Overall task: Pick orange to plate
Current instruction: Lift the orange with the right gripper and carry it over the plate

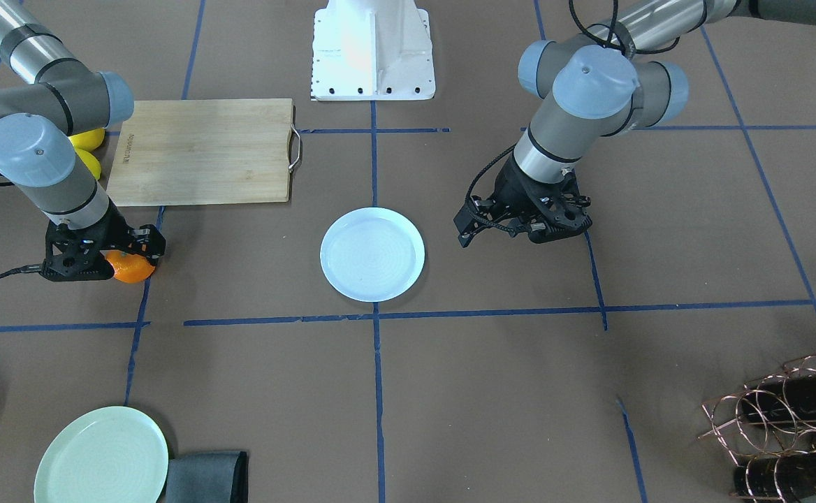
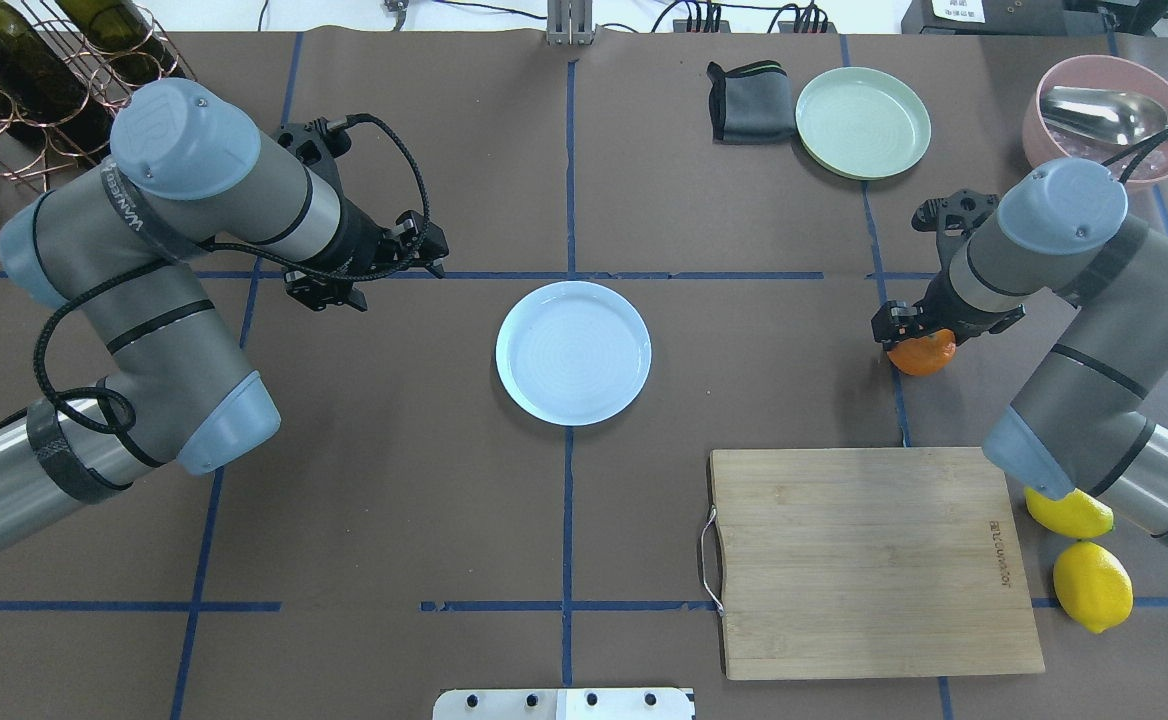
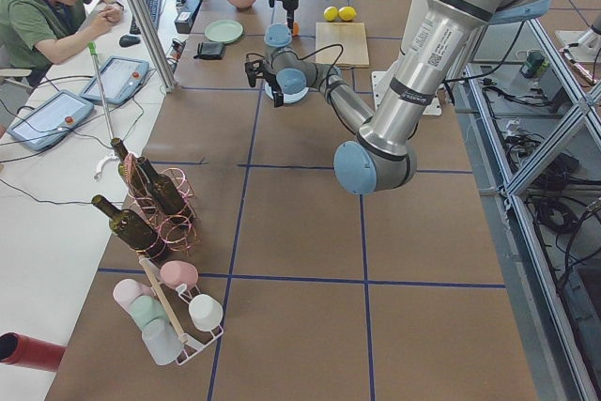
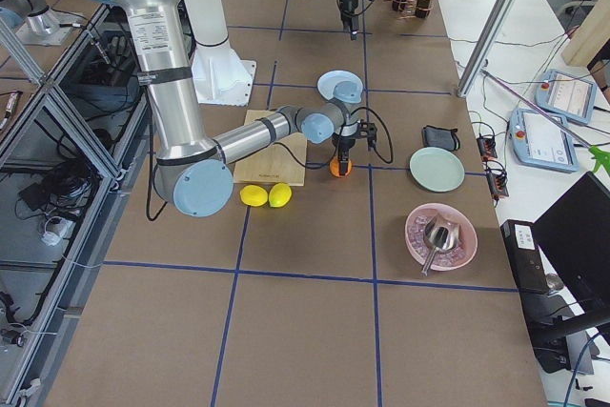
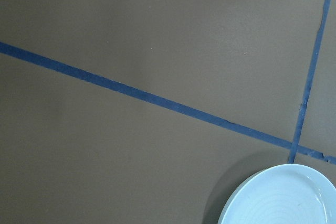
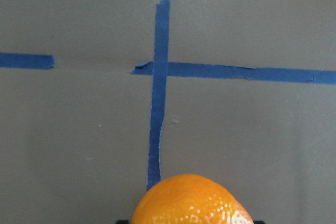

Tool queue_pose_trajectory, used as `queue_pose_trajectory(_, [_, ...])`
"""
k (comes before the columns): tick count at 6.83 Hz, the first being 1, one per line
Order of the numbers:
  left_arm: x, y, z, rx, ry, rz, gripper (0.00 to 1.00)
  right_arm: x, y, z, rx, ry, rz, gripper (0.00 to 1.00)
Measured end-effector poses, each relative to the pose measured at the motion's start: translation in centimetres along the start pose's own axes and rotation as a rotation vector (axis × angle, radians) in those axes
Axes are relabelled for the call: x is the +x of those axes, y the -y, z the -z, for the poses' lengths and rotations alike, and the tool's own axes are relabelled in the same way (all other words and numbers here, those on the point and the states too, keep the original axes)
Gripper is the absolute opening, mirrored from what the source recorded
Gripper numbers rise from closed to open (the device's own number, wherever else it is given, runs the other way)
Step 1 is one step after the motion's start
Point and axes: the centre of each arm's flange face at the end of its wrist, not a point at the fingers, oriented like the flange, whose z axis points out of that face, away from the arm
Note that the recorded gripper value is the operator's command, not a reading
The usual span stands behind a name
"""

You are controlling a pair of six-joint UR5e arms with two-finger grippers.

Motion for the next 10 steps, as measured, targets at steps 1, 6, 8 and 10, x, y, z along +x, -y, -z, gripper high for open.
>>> queue_pose_trajectory(1, [-0.3, 0.4, 0.2, 0.006, 0.001, -0.002, 1.00, -0.3, 0.0, 0.4, 0.005, 0.009, 0.006, 0.00])
queue_pose_trajectory(6, [-6.8, 4.3, 7.4, 0.063, 0.119, -0.409, 1.00, -7.0, 0.7, 8.1, 0.082, 0.149, 0.008, 0.00])
queue_pose_trajectory(8, [-11.6, 6.3, 10.0, 0.068, 0.185, -0.554, 1.00, -13.3, 1.6, 9.7, 0.072, 0.194, -0.030, 0.00])
queue_pose_trajectory(10, [-14.6, 7.2, 10.5, 0.061, 0.222, -0.585, 1.00, -21.5, 1.0, 9.6, 0.045, 0.205, -0.049, 0.00])
